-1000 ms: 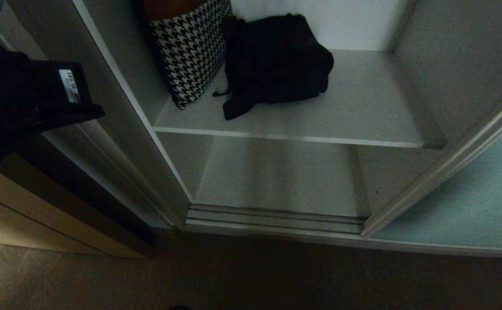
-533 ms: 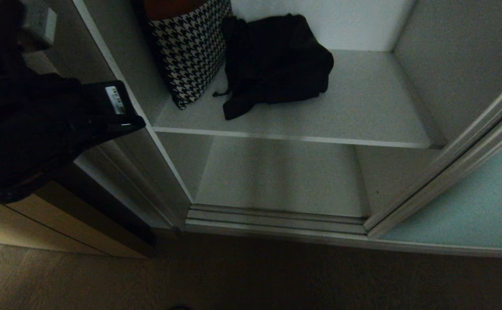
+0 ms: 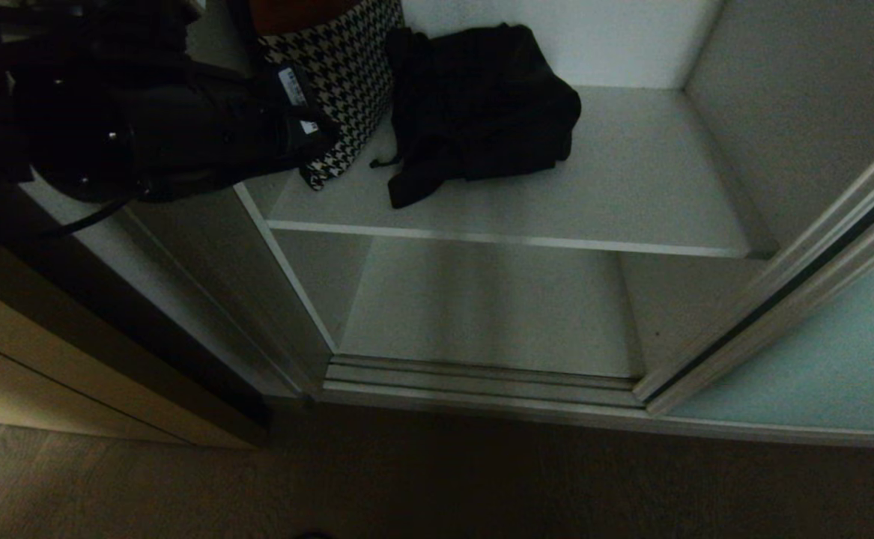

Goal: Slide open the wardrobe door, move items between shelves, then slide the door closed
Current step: Place the bag on the lower shelf

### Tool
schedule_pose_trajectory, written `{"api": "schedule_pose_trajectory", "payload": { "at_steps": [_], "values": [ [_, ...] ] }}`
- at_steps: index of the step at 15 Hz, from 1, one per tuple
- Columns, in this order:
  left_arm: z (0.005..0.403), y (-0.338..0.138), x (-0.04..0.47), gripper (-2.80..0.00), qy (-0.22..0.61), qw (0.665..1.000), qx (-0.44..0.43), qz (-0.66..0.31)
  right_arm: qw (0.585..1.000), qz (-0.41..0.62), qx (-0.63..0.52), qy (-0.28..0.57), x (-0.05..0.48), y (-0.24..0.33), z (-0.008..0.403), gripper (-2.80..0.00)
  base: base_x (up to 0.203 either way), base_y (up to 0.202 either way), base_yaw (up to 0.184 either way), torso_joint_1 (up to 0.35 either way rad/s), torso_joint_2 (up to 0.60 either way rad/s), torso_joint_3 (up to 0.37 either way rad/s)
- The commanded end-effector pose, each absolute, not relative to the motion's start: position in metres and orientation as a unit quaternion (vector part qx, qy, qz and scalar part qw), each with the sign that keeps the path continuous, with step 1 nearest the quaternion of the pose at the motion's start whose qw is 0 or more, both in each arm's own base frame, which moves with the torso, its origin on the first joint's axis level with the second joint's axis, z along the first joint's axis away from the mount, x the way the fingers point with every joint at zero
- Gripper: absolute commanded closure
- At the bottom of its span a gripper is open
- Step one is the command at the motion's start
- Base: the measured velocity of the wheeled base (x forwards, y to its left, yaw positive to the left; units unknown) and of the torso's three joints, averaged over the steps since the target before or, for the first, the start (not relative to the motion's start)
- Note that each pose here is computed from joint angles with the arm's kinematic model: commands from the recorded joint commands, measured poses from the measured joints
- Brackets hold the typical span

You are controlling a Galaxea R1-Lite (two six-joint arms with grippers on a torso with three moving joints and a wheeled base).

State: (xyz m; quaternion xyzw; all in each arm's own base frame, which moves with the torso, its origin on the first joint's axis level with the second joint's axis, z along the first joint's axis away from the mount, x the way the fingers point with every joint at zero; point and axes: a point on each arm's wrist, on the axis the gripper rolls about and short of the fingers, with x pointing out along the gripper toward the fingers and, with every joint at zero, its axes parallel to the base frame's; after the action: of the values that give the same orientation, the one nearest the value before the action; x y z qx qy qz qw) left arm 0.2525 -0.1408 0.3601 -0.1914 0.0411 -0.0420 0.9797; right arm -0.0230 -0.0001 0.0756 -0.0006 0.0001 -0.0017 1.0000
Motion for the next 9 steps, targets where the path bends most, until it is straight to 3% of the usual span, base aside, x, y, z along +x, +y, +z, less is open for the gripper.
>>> {"api": "schedule_pose_trajectory", "payload": {
  "at_steps": [1, 9],
  "values": [
    [0.350, -0.152, 0.281, -2.80, 0.077, 0.975, -0.205, -0.036, 1.000, -0.002, -0.001, 0.000, -0.023, 0.000, 0.076, 0.00, 0.000, 0.000, 0.000, 0.000, 0.00, 0.000],
    [0.322, -0.182, 0.347, -2.80, 0.110, 0.957, -0.264, -0.037, 1.000, -0.002, -0.001, -0.001, -0.023, 0.000, 0.076, 0.00, 0.000, 0.000, 0.000, 0.000, 0.00, 0.000]
  ]
}}
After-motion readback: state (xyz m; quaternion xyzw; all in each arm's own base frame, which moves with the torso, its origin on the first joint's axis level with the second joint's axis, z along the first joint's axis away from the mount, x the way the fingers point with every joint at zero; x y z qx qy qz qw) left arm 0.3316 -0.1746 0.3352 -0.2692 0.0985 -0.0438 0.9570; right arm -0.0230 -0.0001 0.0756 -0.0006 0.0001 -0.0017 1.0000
